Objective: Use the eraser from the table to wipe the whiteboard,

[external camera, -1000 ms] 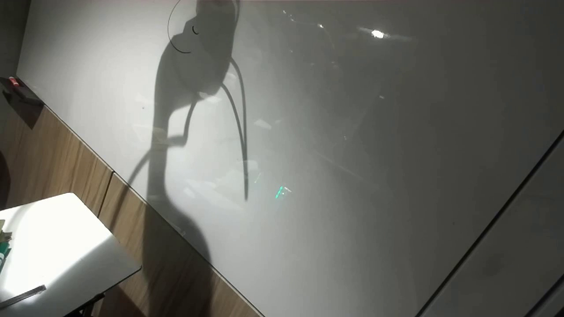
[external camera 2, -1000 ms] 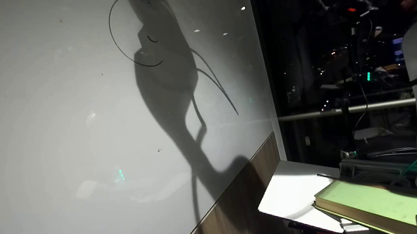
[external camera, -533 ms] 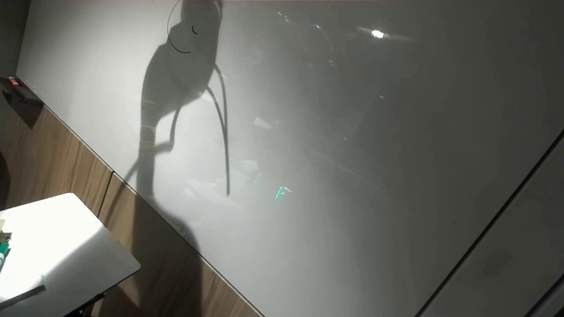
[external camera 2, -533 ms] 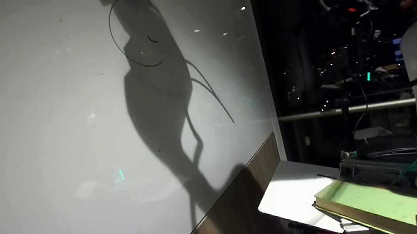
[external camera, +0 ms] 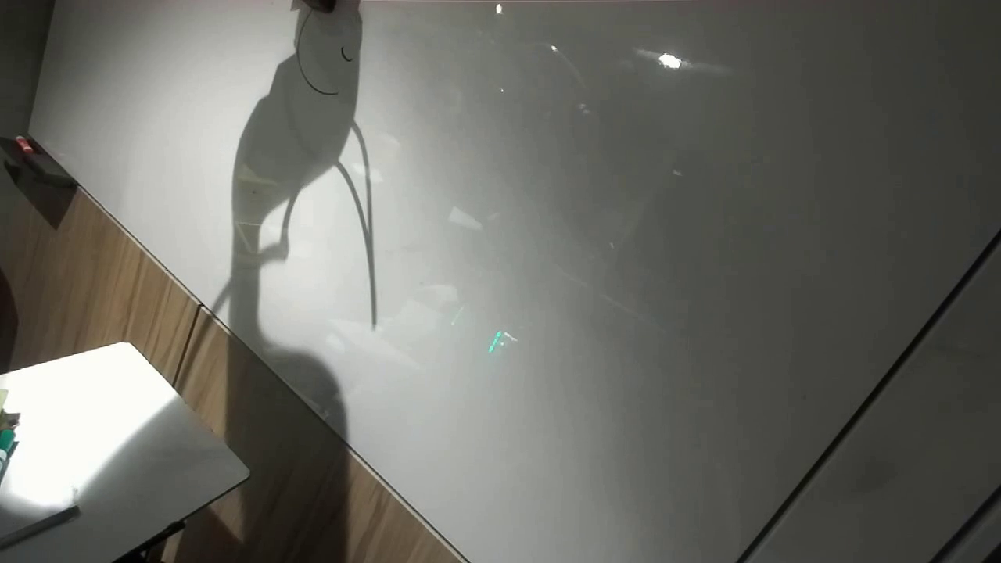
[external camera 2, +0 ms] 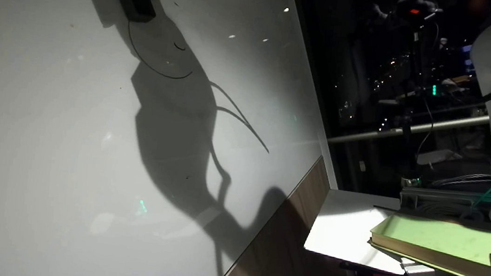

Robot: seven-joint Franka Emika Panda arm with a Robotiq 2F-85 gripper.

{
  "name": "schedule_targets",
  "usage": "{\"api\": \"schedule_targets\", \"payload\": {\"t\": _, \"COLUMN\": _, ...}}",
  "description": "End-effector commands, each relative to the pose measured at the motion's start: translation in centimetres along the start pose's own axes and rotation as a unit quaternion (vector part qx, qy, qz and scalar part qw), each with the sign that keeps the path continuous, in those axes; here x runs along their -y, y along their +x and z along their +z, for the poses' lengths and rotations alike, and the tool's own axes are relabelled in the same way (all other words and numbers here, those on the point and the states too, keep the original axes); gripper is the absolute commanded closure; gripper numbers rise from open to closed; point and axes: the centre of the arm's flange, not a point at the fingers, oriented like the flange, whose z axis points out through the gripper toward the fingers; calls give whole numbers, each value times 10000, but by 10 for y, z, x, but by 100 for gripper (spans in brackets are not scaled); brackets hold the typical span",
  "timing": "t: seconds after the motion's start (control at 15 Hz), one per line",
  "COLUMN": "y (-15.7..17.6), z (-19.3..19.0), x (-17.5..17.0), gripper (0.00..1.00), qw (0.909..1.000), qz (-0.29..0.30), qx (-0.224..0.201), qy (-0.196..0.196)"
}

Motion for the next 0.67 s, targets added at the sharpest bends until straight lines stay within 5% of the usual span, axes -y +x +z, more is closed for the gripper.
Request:
{"api": "schedule_targets", "payload": {"t": 0.0, "y": 0, "z": 19, "x": 2, "gripper": 69, "qw": 9999, "qz": 16, "qx": -92, "qy": -41}}
{"api": "schedule_targets", "payload": {"t": 0.6, "y": -59, "z": 70, "x": 26, "gripper": 69, "qw": 9999, "qz": 36, "qx": 159, "qy": 45}}
